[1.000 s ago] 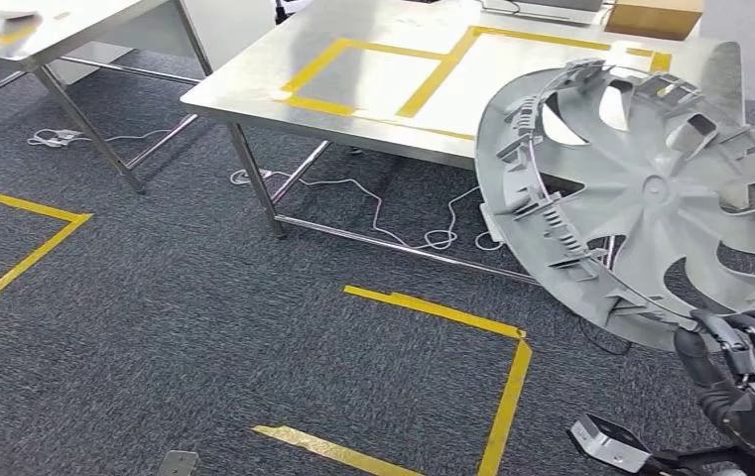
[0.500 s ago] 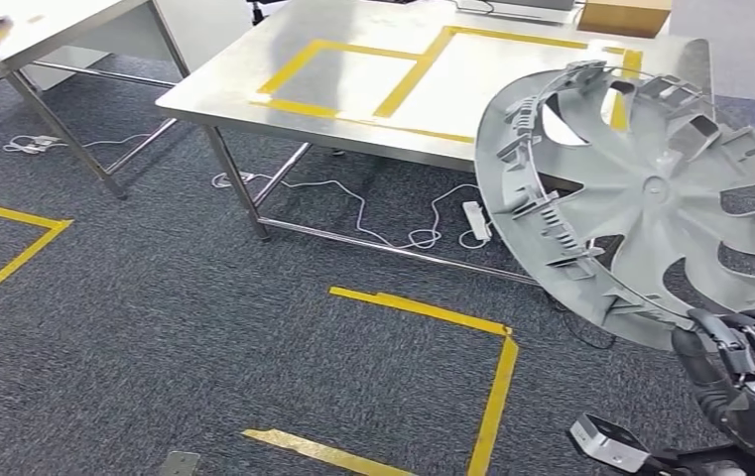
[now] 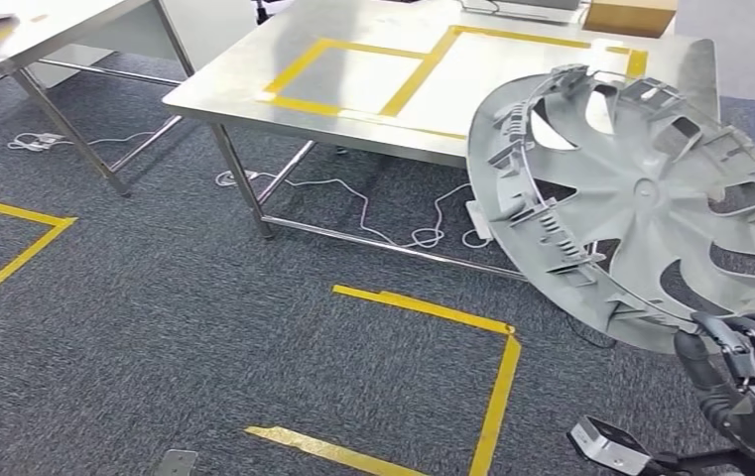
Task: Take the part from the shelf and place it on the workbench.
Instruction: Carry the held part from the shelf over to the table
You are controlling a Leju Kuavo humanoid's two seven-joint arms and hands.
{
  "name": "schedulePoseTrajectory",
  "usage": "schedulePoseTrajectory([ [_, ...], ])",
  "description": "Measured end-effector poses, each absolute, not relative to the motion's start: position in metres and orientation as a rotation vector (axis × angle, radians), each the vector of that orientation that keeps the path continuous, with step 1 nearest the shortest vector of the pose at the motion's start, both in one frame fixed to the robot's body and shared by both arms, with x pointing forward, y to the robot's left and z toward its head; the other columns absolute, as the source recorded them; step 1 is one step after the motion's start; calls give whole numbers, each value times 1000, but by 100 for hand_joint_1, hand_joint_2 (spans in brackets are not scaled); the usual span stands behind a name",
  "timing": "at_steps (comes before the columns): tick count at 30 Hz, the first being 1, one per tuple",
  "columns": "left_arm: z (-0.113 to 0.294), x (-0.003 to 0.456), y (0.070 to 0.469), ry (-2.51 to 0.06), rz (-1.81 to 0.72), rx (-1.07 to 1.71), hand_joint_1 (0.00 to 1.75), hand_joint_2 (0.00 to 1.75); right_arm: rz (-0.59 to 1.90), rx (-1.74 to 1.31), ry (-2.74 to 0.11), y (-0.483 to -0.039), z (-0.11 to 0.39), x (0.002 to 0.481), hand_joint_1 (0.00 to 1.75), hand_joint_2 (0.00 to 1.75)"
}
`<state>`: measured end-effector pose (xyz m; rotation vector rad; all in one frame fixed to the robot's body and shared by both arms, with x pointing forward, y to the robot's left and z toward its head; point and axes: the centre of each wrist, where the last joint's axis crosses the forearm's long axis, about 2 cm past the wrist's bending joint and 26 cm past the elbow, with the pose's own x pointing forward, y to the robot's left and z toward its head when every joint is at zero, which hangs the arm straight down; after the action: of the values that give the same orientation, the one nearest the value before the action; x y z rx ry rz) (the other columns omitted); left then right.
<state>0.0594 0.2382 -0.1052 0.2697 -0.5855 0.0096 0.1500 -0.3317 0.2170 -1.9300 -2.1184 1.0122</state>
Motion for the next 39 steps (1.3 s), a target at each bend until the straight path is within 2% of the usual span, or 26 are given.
schedulePoseTrajectory([
  [39,-105,58,238,-583,15,264,0,175,1014,-1930,-2114,-332,217,149,175,175],
])
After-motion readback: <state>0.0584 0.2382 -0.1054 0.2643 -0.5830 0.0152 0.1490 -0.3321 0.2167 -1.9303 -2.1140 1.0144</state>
